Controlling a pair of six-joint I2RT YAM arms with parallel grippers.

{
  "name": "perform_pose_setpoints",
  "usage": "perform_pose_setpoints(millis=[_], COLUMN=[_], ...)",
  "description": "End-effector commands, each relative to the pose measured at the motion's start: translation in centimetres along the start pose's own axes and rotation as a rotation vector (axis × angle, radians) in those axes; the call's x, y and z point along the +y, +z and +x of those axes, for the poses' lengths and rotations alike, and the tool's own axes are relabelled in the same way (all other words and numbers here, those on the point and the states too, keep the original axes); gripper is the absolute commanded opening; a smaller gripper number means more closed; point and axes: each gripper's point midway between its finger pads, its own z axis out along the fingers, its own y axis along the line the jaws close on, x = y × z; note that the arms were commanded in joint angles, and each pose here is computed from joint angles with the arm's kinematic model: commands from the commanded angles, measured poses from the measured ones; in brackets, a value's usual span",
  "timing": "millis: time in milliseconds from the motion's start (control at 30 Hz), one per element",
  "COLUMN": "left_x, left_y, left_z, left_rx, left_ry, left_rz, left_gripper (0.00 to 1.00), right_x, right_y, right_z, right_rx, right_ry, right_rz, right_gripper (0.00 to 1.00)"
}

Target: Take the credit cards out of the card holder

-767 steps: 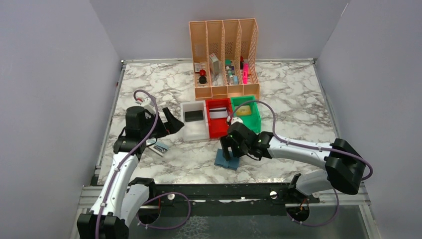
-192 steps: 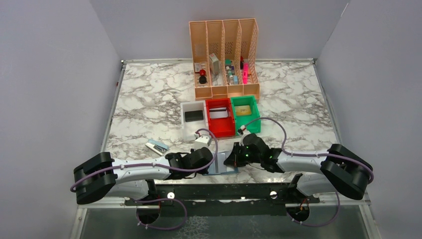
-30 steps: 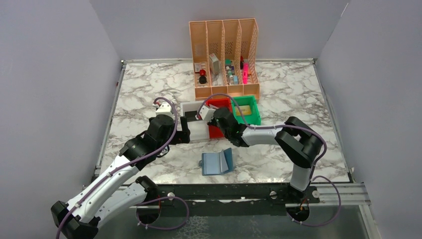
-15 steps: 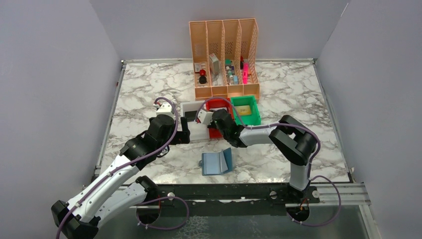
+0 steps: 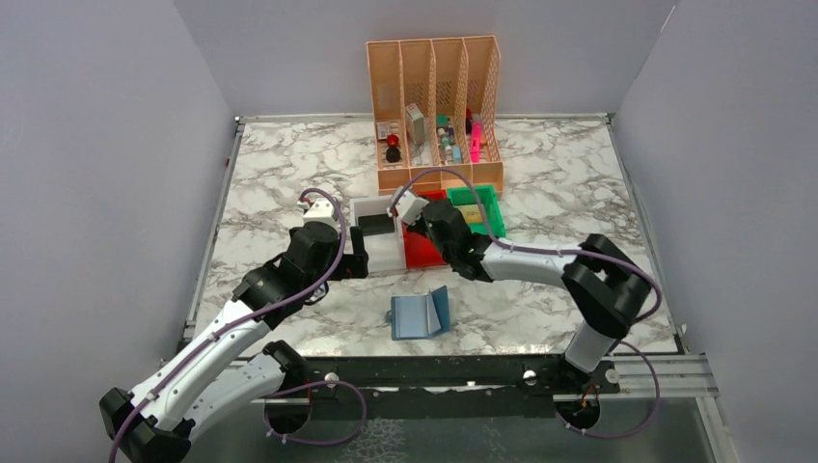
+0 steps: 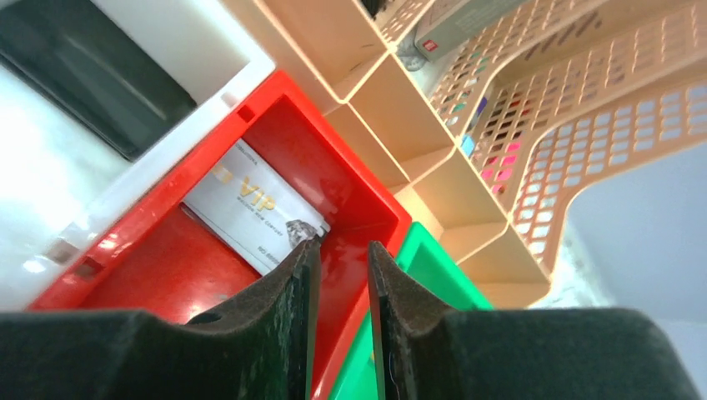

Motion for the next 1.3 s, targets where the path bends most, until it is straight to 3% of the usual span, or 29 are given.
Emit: perform_pose_setpoints(millis=[0, 133, 267, 367, 600, 833, 1067, 1267], left_x=[0.5, 0.6, 0.7, 0.7, 0.8, 0.9, 0.7, 0.7], left_y=[0.2, 0.2, 0.3, 0.3, 0.4, 0.3, 0.3, 0.4], left_z=[0.1, 0.1, 0.2, 0.3, 0.3, 0.4, 0.5, 0.6], left_rx=[0.000, -0.001, 0.001, 0.004, 0.001, 0.001, 0.004, 0.008], left_ry=[0.007, 0.005, 0.005, 0.006, 0.005, 0.003, 0.005, 0.008], left_rz=[-0.023, -0.028, -0.033, -0.035, -0.040, -0.041, -0.029, -0.028], left_gripper=[0.99, 0.99, 0.99, 0.99, 0.99, 0.99, 0.99, 0.99], right_x=[-2.9, 0.6, 5.8, 8.7, 14.2, 17.0, 19.2, 20.0], right_y=[-3.5, -8.3, -14.7, -17.5, -19.4, -18.2, -17.1, -16.8], right_z=[-2.7, -4.8, -7.6, -6.9, -4.7, -1.0, 0.4, 0.4], right_rx=[0.005, 0.047, -0.061, -0.041, 0.160, 0.392, 0.471, 0.485], right_ry=[0.362, 0.774, 1.006, 1.108, 0.997, 0.859, 0.799, 0.801], right_rz=[0.011, -0.258, -0.662, -0.790, -0.746, -0.516, -0.436, -0.418], right_gripper=[0.33, 0.33, 0.29, 0.28, 0.24, 0.24, 0.46, 0.50])
